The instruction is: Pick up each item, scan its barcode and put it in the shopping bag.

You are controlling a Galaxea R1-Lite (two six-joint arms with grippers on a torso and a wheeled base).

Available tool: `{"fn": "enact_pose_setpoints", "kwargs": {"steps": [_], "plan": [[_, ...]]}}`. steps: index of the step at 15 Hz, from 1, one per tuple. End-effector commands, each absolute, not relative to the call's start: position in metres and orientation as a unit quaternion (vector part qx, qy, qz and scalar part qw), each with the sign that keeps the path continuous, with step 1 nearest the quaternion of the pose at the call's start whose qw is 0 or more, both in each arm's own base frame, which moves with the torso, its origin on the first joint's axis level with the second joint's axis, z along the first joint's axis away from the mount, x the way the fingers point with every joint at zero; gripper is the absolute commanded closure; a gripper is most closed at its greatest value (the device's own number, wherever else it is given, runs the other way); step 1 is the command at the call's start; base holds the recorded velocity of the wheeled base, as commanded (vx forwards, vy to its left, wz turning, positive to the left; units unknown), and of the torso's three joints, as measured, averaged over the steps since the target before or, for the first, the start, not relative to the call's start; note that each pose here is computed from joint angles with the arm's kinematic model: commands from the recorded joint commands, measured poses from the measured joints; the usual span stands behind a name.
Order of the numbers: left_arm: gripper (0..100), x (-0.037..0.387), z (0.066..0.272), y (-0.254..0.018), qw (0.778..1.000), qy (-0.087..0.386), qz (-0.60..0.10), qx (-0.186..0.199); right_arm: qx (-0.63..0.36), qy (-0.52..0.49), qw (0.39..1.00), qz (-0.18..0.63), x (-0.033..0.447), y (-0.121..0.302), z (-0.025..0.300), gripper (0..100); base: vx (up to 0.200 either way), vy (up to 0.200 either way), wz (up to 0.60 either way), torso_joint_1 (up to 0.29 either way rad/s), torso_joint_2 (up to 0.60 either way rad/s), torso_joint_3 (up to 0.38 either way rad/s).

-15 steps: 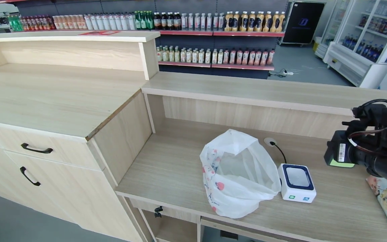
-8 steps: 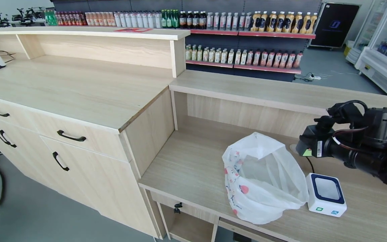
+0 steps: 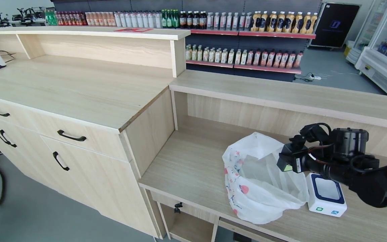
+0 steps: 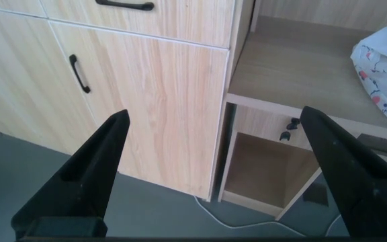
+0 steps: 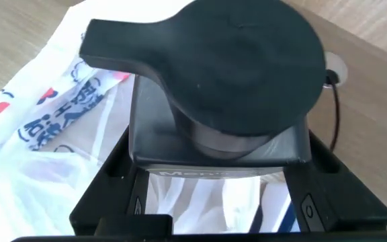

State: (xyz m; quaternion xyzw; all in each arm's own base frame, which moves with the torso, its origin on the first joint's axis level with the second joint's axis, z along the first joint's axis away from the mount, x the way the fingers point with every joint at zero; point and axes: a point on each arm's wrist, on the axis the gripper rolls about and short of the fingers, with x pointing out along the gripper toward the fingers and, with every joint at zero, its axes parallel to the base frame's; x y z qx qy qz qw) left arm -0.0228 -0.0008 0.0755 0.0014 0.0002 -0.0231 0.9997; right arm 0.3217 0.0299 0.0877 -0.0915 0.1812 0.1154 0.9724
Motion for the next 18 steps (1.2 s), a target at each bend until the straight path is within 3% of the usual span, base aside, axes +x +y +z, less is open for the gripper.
{"fn": "enact_pose_setpoints", "kwargs": {"steps": [1,6,14,18], "plan": [[0,-0.023,0.076,-0.001,1.000,0.001,-0.023,0.002,-0.088,0.197,0.967,0.135,0.325,0.031,0.074,100,0.000,0.000,0.00,0.000,0.00,0.000],[0,-0.023,0.076,-0.001,1.000,0.001,-0.023,0.002,-0.083,0.168,0.970,0.153,0.336,0.035,0.070,100,0.000,0.000,0.00,0.000,0.00,0.000],[0,-0.023,0.076,-0.001,1.000,0.001,-0.023,0.002,-0.089,0.206,0.958,0.176,0.283,0.042,0.080,100,0.000,0.000,0.00,0.000,0.00,0.000],[0,-0.023,0.076,-0.001,1.000,0.001,-0.023,0.001,-0.105,0.236,0.948,0.187,0.288,0.045,0.059,100,0.000,0.000,0.00,0.000,0.00,0.000]]}}
